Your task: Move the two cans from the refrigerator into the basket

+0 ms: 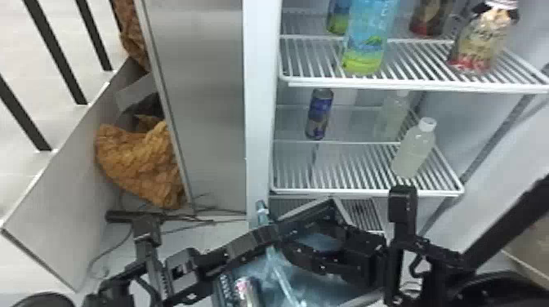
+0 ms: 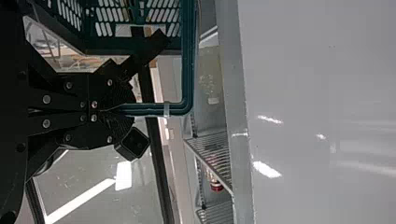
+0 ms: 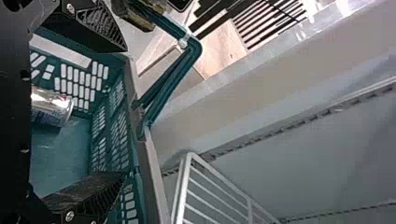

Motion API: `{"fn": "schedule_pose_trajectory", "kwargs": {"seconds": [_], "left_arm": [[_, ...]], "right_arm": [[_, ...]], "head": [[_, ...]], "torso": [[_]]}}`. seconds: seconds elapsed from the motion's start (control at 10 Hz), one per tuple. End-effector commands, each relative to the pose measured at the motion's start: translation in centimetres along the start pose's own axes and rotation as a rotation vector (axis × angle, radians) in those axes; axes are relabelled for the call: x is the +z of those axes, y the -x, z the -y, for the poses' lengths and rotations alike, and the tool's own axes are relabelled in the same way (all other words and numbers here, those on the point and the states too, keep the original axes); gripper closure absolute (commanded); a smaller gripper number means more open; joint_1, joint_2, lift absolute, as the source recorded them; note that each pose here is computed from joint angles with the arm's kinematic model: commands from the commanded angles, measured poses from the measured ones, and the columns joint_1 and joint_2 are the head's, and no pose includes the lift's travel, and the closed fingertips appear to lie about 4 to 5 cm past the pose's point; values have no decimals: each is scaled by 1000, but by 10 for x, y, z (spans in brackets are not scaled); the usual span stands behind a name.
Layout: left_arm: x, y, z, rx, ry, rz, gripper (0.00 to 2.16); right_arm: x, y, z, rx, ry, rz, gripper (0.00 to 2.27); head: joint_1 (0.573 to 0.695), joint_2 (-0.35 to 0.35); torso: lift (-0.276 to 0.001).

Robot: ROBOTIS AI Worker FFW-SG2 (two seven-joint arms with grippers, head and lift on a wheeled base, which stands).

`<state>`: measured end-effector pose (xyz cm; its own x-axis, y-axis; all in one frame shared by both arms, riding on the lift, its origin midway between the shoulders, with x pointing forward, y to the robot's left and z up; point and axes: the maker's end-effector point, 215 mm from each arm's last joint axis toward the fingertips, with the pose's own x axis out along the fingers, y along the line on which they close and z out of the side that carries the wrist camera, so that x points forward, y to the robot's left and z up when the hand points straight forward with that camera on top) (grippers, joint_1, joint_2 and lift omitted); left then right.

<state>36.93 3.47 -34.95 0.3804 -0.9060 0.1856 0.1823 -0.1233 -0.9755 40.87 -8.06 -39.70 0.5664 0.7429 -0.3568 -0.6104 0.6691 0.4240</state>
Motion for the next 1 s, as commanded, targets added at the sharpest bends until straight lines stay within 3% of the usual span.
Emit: {"fn": "schedule_pose_trajectory", "kwargs": {"seconds": [0.0,0.4,0.9], "left_arm": [[0,0,0,0,0,-1,1210],[-1,0,0,2,0,-4,1210],[-1,1,-1,3,-1,-4,1210]], "right_arm": [[-4,-5,-7,47,-61,25,105],[16,-3,-14,85,-84,107,107],[63,27,16,-9,-9,219,107]], "head": [[695,-67],[695,-49],[695,-83]], "torso": [[-219],[-219],[-219]]}}
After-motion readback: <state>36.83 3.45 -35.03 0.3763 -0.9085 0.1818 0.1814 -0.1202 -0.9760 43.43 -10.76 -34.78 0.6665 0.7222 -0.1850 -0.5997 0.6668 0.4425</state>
